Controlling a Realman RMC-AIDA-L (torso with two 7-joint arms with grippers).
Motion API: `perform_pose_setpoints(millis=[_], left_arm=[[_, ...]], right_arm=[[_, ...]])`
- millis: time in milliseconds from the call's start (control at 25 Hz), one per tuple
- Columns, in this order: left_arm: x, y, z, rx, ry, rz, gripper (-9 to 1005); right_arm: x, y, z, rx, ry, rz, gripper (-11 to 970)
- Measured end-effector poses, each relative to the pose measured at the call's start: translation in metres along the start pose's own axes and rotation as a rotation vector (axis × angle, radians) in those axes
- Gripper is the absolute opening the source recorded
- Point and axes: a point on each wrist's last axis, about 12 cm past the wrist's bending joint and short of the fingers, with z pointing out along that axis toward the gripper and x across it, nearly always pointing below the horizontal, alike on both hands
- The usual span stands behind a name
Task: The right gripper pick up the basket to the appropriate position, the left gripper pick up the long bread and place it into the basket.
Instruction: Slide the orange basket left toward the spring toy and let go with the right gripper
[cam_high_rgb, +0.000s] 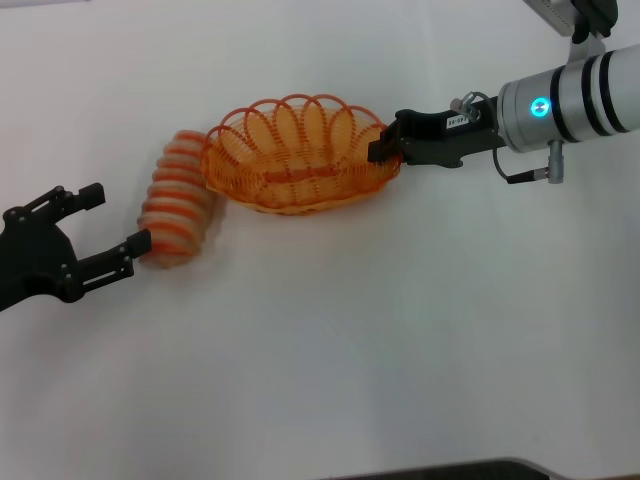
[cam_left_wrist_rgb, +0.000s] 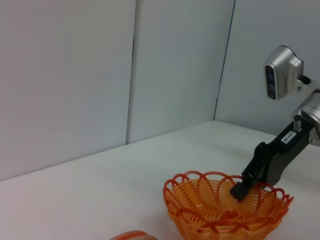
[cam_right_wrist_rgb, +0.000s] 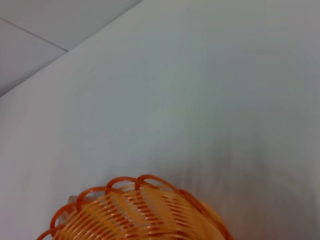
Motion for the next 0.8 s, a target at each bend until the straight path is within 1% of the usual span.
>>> perform_pose_setpoints(millis=[440,640,800], left_arm=[[-0.0001,0.0006,-0.0006,-0.003,0.001,0.005,845],[-0.0005,0.0013,-0.0013,-0.007,0.001,0.015,845],[-0.0004,0.0013,-0.0013,-0.006,0.001,0.017,845]], right_arm=[[0.0022,-0.0002,0.0009,-0.022,-0.001,0.03,116],[0.0023,0.001,0.0008,-0.056,-0.012,0.073,117],[0.0023,0.0018,0.0005,-0.067,-0.015,0.081,118]])
